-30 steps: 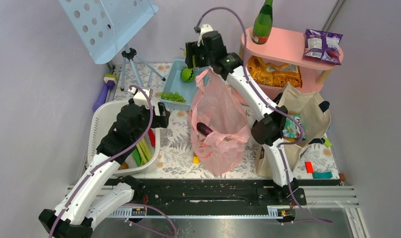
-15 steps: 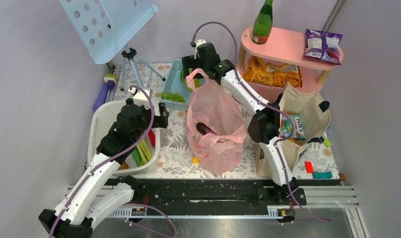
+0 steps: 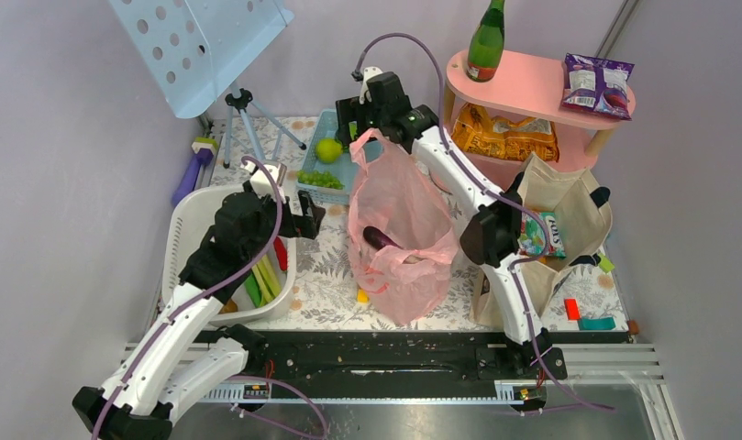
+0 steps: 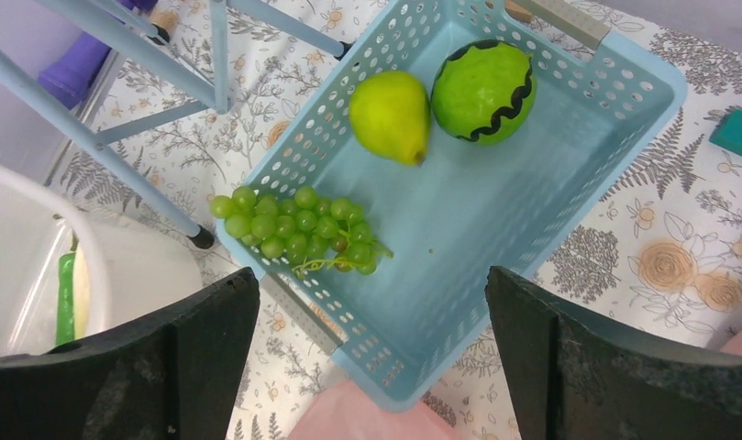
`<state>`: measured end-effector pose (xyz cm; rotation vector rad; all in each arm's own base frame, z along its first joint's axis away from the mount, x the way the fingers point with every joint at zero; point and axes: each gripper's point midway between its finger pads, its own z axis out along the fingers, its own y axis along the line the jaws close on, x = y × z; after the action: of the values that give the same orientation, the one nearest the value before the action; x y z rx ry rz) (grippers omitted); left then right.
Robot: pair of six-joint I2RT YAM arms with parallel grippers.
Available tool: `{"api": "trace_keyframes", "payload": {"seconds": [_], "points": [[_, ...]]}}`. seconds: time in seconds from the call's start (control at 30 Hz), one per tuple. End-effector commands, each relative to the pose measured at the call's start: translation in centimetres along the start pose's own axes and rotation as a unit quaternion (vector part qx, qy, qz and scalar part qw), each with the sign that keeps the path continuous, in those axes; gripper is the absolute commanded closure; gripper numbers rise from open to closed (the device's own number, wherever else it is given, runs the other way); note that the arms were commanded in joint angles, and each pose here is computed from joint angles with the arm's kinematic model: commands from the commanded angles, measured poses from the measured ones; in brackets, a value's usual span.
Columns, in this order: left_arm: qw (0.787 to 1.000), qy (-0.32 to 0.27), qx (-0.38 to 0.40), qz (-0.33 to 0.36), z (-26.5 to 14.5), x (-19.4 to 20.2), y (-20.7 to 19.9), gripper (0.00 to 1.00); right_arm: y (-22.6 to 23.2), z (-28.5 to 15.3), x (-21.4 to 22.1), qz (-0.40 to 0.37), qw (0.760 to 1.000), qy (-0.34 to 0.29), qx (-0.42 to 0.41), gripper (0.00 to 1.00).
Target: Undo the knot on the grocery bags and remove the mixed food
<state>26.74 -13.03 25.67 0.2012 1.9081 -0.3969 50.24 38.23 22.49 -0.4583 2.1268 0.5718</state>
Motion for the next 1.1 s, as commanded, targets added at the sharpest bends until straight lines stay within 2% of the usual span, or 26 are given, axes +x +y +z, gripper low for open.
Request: {"api": "trace_keyframes", "payload": {"seconds": [0.0, 0.07, 0.23, 0.5, 0.6, 0.8, 0.9, 0.97, 1.0, 1.07], "points": [[0.990, -0.040, 0.125, -0.054, -0.3, -2.2, -5.2, 0.01, 3.3, -10.1, -7.8, -0.015, 0.995, -0.086, -0.039, 0.00], [0.984, -0.052, 0.153, -0.073, -0.4, -3.0, -6.7, 0.01, 3.9, -13.1, -8.6, -0.018, 0.994, -0.097, -0.042, 0.01], [0.979, -0.078, 0.174, -0.071, -0.3, -6.0, -8.6, 0.01, 4.4, -19.5, -8.1, -0.019, 0.994, -0.105, -0.034, 0.01], [0.980, -0.067, 0.179, -0.049, 2.9, -8.7, -10.7, 0.01, 2.3, -27.8, -3.5, 0.008, 0.992, -0.125, 0.007, 0.00], [0.982, -0.064, 0.174, -0.041, 4.6, -9.2, -11.5, 0.01, 2.3, -29.8, -0.8, 0.027, 0.992, -0.121, -0.005, 0.01], [0.978, -0.115, 0.168, -0.048, 6.6, -12.0, -12.2, 0.01, 5.3, -30.0, 8.2, 0.049, 0.993, -0.040, -0.096, 0.08], [0.978, -0.112, 0.172, -0.037, 8.4, -11.5, -13.3, 0.01, 7.0, -29.8, 13.3, 0.036, 0.992, 0.014, -0.117, 0.13], [0.976, -0.099, 0.191, -0.030, 9.3, -10.6, -14.5, 0.01, 7.6, -29.5, 17.2, 0.031, 0.991, 0.063, -0.117, 0.19], [0.975, -0.093, 0.199, -0.023, 9.8, -9.9, -15.1, 0.06, 7.5, -29.3, 19.2, 0.030, 0.989, 0.087, -0.112, 0.22], [0.976, -0.086, 0.199, -0.009, 10.3, -8.5, -15.7, 0.30, 7.2, -28.9, 23.2, 0.029, 0.986, 0.131, -0.099, 0.31]]}}
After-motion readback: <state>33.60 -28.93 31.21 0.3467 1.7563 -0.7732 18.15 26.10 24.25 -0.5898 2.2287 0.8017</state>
